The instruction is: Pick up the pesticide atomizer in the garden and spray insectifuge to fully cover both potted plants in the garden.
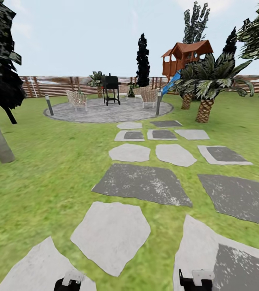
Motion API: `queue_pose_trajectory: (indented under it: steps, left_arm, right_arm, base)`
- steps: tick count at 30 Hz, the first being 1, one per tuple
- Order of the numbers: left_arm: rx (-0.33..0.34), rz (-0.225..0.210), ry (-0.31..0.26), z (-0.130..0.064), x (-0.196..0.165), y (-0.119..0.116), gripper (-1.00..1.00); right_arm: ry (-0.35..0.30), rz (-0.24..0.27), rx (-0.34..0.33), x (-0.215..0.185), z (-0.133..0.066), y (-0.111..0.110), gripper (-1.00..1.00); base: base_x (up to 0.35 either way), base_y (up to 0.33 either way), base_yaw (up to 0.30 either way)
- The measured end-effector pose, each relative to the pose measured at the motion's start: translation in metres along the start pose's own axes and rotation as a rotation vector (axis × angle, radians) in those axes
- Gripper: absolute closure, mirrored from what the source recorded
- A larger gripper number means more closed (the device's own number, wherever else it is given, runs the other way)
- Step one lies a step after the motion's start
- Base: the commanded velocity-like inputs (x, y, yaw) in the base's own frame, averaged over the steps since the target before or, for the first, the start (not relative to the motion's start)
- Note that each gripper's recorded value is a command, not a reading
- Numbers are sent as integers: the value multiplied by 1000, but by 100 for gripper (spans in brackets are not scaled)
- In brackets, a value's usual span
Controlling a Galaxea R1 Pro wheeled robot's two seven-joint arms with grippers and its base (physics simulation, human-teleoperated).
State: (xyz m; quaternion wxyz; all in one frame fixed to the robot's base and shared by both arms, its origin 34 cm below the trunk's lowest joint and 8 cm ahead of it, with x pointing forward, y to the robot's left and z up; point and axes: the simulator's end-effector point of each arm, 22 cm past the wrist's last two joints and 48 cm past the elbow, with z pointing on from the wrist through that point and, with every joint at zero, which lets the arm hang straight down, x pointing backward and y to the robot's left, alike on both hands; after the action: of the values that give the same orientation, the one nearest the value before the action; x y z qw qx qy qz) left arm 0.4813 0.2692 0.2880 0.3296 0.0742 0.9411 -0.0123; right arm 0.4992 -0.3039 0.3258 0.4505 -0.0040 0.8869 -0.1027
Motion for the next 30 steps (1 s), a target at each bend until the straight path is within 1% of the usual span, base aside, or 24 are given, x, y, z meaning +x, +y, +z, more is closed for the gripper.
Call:
queue_pose_trajectory:
  steps: [30]
  left_arm:
    - [0, -1, 0, 0, 0, 0, 100]
  right_arm:
    - [-1, -1, -2, 0, 0, 1, -100]
  base:
    - [340, 0, 0]
